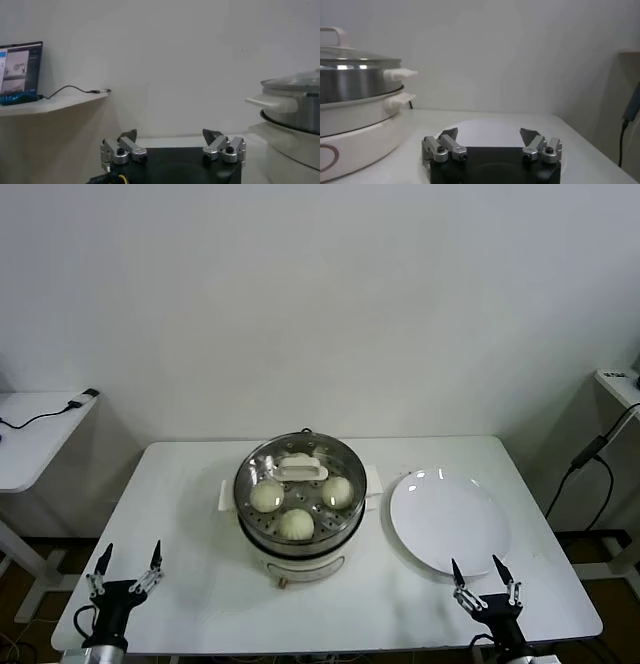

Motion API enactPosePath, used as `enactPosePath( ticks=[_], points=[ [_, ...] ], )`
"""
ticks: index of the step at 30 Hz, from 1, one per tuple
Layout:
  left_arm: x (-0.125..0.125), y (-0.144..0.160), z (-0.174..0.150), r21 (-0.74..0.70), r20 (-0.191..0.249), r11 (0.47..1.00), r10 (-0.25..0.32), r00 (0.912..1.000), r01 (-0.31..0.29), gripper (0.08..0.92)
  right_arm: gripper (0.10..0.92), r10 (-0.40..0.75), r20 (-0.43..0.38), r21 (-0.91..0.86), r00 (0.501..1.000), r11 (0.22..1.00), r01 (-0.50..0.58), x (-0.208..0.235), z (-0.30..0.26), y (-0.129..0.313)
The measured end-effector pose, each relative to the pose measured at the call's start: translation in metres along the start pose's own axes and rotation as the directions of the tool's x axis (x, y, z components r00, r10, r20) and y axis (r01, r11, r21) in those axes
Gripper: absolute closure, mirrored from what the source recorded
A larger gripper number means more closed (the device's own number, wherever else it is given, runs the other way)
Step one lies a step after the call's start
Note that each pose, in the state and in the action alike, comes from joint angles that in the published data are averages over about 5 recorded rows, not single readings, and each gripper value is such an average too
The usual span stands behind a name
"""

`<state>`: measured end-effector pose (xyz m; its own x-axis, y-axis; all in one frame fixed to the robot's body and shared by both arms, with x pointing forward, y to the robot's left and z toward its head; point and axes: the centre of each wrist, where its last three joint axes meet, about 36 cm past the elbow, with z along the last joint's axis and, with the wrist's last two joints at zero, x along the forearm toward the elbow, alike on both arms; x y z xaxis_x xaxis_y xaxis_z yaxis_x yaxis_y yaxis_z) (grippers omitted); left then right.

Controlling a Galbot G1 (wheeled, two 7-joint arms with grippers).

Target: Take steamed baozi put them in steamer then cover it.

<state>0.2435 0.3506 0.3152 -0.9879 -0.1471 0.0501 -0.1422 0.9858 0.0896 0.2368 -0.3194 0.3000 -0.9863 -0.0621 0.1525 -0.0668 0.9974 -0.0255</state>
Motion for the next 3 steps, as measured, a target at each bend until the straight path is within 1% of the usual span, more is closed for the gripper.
enactPosePath(
  ticks=[3],
  points=[
    [0.0017, -0.0001, 0.0017, 0.005, 0.0, 1.0, 0.0, 1.0, 0.0, 0.177, 0.2, -0.002, 0.0, 0.0, 1.0, 1.0, 0.002, 0.0006, 0.0009, 0.0009]
  ],
)
